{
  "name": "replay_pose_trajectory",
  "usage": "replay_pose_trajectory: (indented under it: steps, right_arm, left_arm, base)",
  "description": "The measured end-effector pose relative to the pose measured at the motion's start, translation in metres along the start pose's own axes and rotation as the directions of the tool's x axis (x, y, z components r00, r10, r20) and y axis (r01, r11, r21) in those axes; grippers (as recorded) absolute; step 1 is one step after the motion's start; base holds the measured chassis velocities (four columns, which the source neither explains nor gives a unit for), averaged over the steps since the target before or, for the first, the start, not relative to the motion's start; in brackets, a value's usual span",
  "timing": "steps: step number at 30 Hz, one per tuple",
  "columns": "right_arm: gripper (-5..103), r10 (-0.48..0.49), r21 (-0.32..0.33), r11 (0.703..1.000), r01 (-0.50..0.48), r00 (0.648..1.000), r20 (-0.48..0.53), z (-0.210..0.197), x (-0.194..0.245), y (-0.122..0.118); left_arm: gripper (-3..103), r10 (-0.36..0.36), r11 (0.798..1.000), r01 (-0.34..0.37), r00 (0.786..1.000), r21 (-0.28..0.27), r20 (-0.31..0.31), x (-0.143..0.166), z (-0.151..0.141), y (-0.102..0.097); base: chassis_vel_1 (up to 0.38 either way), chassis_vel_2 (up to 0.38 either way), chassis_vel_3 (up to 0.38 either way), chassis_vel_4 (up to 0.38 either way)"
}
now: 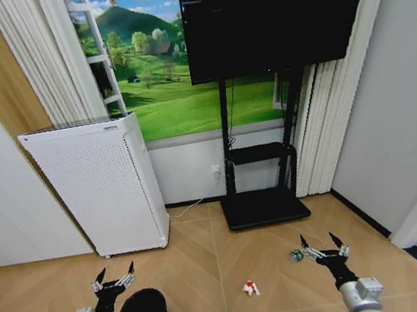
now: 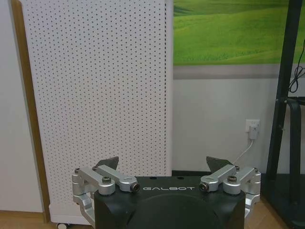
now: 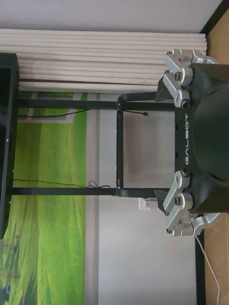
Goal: Pick up the trash bin and place the garbage on the floor into it.
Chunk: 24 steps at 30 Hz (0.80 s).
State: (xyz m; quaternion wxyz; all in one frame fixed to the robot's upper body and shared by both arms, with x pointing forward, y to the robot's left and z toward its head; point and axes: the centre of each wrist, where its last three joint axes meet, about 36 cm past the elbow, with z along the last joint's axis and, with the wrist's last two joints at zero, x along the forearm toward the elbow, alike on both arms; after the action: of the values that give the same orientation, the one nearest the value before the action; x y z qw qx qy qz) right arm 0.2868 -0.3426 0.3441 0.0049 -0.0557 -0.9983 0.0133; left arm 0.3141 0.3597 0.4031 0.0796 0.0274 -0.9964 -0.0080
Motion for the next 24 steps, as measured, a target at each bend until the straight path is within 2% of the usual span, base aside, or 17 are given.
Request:
replay_pose_trajectory:
  steps: [6, 24]
  right_arm:
    - [100, -0.026, -0.002, 1.0, 0.026, 0.999, 0.021, -0.015, -0.007, -0.003]
    - [100, -0.041, -0.003, 0.999, 0.041, 0.999, 0.021, -0.02, -0.007, 0.0]
  left_arm:
    - [100, 0.019, 1.0, -0.018, 1.0, -0.013, 0.021, 0.002, -0.016, 0.0]
    - [100, 0.029, 0.999, -0.028, 0.999, -0.025, 0.026, 0.004, -0.023, 0.0]
  base:
    - [0.0, 0.0, 0.0, 0.0]
    - [0.0, 0.0, 0.0, 0.0]
